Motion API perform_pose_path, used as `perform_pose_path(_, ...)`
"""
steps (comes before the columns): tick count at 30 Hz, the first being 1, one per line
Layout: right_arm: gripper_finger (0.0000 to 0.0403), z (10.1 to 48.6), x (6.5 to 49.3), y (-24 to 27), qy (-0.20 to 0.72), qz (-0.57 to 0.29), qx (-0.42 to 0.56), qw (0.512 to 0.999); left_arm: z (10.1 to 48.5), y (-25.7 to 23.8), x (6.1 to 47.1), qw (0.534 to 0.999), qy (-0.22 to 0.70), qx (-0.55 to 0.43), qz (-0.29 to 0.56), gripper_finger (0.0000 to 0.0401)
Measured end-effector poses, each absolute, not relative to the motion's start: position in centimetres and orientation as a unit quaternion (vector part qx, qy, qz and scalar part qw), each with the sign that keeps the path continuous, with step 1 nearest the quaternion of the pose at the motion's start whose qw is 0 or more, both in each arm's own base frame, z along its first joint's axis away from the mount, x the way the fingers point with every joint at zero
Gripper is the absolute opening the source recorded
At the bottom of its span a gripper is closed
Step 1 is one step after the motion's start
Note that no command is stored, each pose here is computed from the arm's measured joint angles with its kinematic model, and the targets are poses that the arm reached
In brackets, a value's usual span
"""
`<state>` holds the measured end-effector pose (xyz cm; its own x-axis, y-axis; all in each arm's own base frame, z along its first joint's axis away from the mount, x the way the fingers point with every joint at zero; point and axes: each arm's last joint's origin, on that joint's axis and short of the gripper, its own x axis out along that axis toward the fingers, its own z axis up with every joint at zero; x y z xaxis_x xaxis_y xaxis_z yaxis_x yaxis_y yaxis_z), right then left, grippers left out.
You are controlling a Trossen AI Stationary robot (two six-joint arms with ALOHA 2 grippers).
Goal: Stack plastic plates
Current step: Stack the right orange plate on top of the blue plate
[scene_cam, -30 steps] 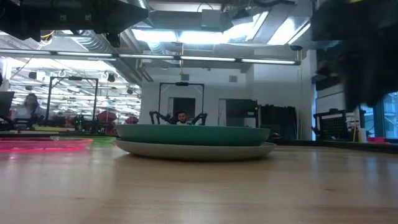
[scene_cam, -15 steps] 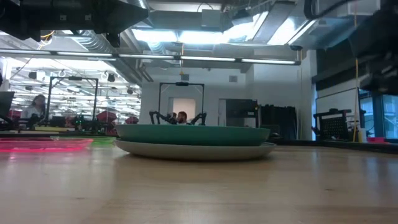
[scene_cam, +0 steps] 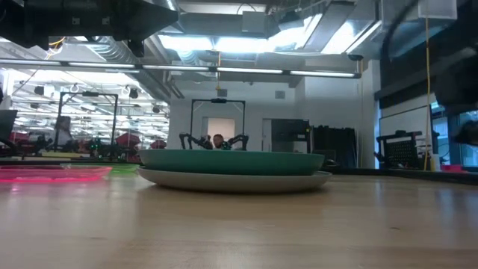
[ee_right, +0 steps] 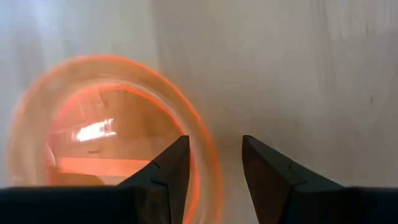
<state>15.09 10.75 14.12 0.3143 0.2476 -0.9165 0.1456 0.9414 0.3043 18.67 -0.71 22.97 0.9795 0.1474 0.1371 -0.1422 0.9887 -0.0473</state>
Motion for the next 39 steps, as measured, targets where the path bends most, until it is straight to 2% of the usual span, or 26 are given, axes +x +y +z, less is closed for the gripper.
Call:
perform_pose_path(5, 0.014, 12.8, 14.6, 10.6, 0.582, 0.042, 0.22, 0.782, 23.0, -0.7, 18.7, 0.995, -0.07, -0.018, 0.073, 0.0002)
perform_pose_path(14, 0.0134, 12.7, 14.7, 10.7, 0.579, 0.043, 0.236, 0.779, 23.0, -0.7, 18.7, 0.995, -0.07, -0.018, 0.073, 0.0002)
perform_pose_path(18, 0.0099, 12.8, 14.8, 10.8, 0.572, 0.048, 0.245, 0.781, 23.0, -0.7, 18.7, 0.995, -0.07, -0.018, 0.073, 0.0002)
perform_pose_path(24, 0.0015, 12.8, 14.9, 10.8, 0.56, 0.045, 0.234, 0.794, 23.0, -0.7, 18.7, 0.995, -0.07, -0.018, 0.073, 0.0002)
perform_pose_path(28, 0.0012, 12.8, 15.0, 10.8, 0.552, 0.049, 0.224, 0.802, 23.0, -0.7, 18.7, 0.995, -0.07, -0.018, 0.073, 0.0002)
perform_pose_path(32, 0.0009, 13.0, 15.3, 10.8, 0.525, 0.046, 0.206, 0.825, 23.0, -0.7, 18.7, 0.995, -0.07, -0.018, 0.073, 0.0002)
perform_pose_path(39, 0.0006, 14.1, 16.8, 11.2, 0.414, 0.049, 0.173, 0.893, 23.0, -0.7, 18.7, 0.995, -0.07, -0.018, 0.073, 0.0002)
